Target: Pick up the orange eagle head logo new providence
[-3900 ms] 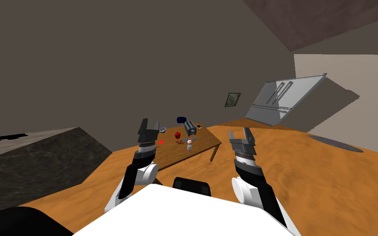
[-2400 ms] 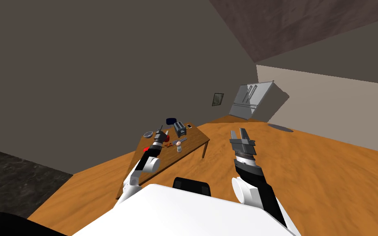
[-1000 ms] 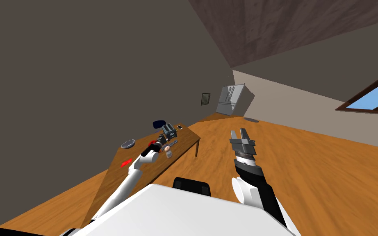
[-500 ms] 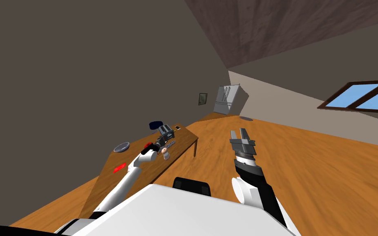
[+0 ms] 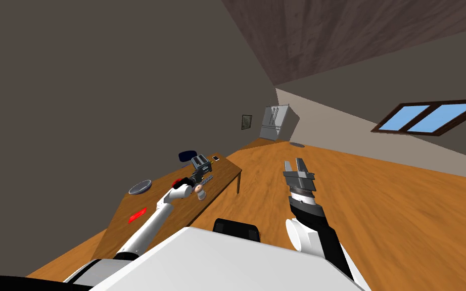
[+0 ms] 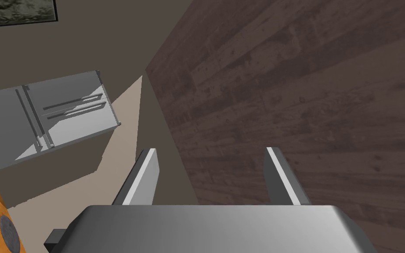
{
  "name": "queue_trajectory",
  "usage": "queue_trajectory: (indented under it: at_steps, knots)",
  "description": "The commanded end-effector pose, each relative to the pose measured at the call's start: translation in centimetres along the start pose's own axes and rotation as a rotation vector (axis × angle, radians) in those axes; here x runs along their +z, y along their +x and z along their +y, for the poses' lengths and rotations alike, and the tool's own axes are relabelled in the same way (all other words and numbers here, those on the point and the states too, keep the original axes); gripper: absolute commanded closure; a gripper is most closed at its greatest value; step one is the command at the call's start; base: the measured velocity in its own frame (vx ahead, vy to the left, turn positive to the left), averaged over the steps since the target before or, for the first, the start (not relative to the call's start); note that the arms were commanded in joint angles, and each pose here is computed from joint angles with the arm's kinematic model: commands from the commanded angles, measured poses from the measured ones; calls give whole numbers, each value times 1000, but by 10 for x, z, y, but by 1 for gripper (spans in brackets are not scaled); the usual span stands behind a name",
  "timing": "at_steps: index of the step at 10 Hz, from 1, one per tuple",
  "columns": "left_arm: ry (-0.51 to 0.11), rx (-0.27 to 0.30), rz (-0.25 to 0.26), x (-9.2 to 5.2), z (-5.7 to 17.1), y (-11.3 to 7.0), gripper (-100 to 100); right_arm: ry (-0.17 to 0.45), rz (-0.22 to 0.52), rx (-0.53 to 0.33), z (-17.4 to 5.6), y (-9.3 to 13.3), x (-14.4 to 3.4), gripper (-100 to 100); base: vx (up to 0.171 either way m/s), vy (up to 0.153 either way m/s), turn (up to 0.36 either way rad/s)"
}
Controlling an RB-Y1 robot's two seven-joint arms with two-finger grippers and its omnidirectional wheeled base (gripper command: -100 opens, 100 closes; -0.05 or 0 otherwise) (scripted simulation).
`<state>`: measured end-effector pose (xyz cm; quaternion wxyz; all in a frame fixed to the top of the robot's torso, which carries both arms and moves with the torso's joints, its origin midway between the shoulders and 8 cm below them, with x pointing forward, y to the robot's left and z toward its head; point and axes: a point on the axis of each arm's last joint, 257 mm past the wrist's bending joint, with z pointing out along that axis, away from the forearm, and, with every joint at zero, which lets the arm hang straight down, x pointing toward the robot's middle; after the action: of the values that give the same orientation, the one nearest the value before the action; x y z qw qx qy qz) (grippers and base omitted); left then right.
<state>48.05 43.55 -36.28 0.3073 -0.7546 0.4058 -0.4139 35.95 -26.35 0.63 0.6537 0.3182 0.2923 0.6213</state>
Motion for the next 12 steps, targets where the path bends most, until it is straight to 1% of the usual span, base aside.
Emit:
queue_trajectory:
  at_steps: [1,2,3,4,5,6,7,8,9,10,11,12]
  knots:
    - [-44,-39,-33,7,0,-15,-100,0,0,0,0,0,0,0,33,-12,-205]
    - [-86,-47,-68,6,17,-31,-100,0,0,0,0,0,0,0,33,-6,-107]
    - [-93,-49,-77,6,20,-35,-100,0,0,0,0,0,0,0,17,-2,17]
    - [-93,-49,-77,6,20,-35,-100,0,0,0,0,0,0,0,2,-1,19]
    - [-137,-85,-109,9,22,-48,-100,0,0,0,0,0,0,0,22,-7,-214]
    - [-159,-92,-135,8,32,-61,-100,0,0,0,0,0,0,0,28,2,-124]
    - [-160,-93,-137,8,33,-62,-100,0,0,0,0,0,0,0,14,2,11]
    - [-198,-132,-170,9,33,-75,-100,0,0,0,0,0,0,0,27,-5,-208]
    - [-223,-140,-196,6,45,-87,-100,0,0,0,0,0,0,0,30,2,-126]
    - [-238,-178,-219,7,38,-97,-100,0,0,0,0,0,0,0,35,2,-219]
    - [-274,-185,-245,3,51,-106,-100,0,0,0,0,0,0,0,34,8,-91]
    - [-281,-189,-255,2,55,-111,-100,0,0,0,0,0,0,0,16,1,33]
